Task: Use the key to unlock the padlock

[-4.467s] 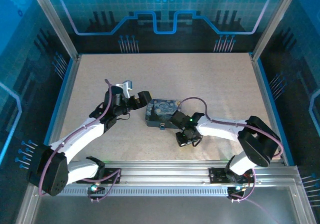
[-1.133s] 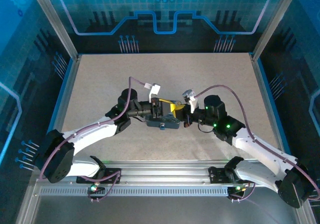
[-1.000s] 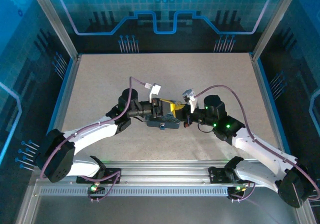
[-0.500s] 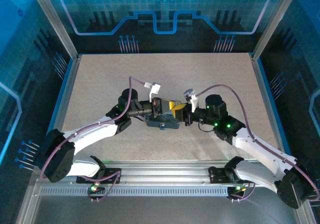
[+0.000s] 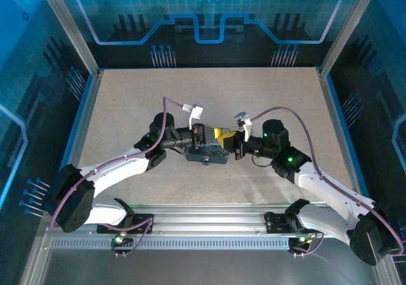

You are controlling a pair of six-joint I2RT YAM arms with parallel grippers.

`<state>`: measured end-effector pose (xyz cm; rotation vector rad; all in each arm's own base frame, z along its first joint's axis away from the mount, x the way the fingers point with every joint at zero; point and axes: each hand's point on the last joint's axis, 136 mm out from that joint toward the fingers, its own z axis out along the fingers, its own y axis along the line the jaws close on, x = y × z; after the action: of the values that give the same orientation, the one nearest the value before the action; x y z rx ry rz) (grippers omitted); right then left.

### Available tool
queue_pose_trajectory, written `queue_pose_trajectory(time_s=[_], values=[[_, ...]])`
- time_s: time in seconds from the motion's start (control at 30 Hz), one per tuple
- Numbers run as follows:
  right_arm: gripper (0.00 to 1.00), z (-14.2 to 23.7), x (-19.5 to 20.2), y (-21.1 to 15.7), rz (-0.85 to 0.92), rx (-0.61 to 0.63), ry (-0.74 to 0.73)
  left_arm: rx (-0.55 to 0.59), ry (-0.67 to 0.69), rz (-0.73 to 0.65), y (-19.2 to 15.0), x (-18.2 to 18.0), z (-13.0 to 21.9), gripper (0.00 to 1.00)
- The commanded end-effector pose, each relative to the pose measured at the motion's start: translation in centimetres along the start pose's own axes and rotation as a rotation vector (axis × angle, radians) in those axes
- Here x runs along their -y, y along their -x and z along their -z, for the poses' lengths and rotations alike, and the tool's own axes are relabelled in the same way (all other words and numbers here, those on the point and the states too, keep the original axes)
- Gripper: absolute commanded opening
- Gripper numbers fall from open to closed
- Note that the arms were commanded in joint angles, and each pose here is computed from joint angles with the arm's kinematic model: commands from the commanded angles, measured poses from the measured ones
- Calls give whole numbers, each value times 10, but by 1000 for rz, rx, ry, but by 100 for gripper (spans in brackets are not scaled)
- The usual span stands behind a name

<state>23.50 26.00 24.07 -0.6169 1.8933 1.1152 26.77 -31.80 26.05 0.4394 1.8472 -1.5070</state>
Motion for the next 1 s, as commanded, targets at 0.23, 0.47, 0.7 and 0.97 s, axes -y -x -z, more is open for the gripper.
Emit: queue_pose_trajectory(time_s=[0.23,0.47,0.7,0.97], values=[[0,1,13,-8,2,-31,-57,54,36,-98,15,13,13,55],[0,-11,43,-36,-47,-156,-141,32,300,-72,-4,-21,47,80],[0,-35,67,-45,-117,-207,-156,-60,456,98,-63,-58,79,81],[0,-55,94,-54,-205,-210,-145,-107,492,280,-109,-89,81,82]])
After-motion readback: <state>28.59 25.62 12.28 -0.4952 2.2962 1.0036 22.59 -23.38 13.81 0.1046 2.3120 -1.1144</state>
